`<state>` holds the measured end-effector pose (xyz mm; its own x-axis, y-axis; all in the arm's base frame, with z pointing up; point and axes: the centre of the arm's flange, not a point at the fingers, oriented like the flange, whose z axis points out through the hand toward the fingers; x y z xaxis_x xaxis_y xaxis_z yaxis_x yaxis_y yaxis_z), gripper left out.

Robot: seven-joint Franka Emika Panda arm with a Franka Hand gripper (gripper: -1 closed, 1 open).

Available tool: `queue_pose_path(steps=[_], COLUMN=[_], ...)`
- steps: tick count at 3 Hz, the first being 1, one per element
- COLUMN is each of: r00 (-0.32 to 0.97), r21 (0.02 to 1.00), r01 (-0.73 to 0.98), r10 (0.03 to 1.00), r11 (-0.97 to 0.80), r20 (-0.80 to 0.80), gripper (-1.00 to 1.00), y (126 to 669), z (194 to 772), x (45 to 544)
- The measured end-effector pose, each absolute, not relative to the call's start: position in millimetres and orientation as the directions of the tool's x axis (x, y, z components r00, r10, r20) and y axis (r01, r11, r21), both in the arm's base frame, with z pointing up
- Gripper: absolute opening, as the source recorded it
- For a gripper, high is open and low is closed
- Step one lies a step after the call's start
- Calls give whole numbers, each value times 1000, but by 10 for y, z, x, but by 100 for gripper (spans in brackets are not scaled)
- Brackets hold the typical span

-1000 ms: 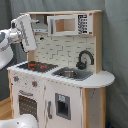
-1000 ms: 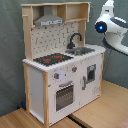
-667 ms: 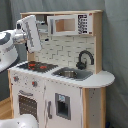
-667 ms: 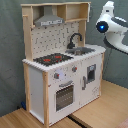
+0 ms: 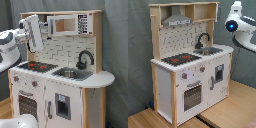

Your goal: Play with the kitchen

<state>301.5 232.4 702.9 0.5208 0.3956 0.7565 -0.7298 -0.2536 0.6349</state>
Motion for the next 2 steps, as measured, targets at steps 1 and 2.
queue_pose_path(steps=[1,2], r00=[527,535], r21=[644,667], r01=[-714,-673], r10=[395,412], r11=[-275,-320], r20=[753,738], gripper=[-100,-100], y=[2265,2133], z=[7028,7004], x=[3100,3348])
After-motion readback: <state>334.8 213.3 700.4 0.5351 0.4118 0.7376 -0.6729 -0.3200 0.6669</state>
